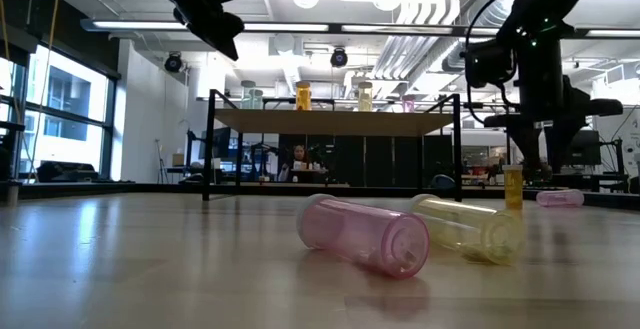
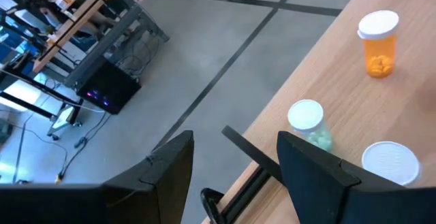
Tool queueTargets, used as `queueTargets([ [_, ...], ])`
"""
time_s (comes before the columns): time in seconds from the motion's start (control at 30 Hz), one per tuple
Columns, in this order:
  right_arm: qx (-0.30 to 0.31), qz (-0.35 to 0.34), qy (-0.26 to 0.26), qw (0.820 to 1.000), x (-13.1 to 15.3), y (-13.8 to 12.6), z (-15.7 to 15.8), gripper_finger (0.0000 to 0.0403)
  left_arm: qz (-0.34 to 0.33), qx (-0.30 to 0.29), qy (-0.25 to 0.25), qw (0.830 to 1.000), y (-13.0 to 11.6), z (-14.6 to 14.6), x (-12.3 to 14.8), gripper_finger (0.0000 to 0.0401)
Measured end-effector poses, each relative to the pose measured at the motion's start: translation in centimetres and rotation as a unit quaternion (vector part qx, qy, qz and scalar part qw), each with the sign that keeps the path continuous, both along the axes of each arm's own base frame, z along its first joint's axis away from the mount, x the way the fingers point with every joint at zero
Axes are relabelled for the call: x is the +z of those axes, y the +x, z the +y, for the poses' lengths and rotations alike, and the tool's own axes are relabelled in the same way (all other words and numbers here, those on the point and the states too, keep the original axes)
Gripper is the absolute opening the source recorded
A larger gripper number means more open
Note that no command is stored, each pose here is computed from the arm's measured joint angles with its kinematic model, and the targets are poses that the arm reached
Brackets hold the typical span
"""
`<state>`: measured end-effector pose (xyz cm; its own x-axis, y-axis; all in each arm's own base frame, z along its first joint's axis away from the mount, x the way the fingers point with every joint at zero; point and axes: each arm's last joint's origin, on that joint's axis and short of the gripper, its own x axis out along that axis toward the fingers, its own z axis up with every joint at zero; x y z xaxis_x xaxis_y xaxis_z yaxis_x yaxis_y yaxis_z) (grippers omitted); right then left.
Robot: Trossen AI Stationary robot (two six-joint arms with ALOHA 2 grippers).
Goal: Pick and place medicine bottles onto shelf by color
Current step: Put the top violet pill bottle on the shelf aligned with the other violet pill bottle
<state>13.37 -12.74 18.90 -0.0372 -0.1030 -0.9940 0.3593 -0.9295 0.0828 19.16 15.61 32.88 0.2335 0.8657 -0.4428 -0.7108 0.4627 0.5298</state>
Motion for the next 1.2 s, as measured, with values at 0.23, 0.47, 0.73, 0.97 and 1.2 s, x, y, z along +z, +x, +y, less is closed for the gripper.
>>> queueTargets([
  [0.23,-0.021,0.009,0.016,1.0,-1.1,0.6,-0.5,0.0142,0.001,-0.001,0.0,1.0,0.0,0.0,0.0,0.02],
  [0.47,-0.052,0.022,0.047,0.997,-1.6,0.6,-0.4,0.0142,0.001,0.001,0.0,1.0,0.0,0.0,0.0,0.02],
  [0.73,-0.059,0.045,0.06,0.995,-2.9,0.9,-0.9,0.0142,0.0,0.001,0.0,1.0,0.0,0.0,0.0,0.02],
  [0.97,-0.06,0.057,0.072,0.994,-4.4,1.5,-1.5,0.0142,0.002,0.002,0.002,1.0,0.0,0.0,0.0,0.02],
  [1.2,-0.06,0.061,0.083,0.993,-5.1,1.8,-1.6,0.0136,0.01,0.0,0.004,1.0,0.0,0.0,0.0,0.02],
])
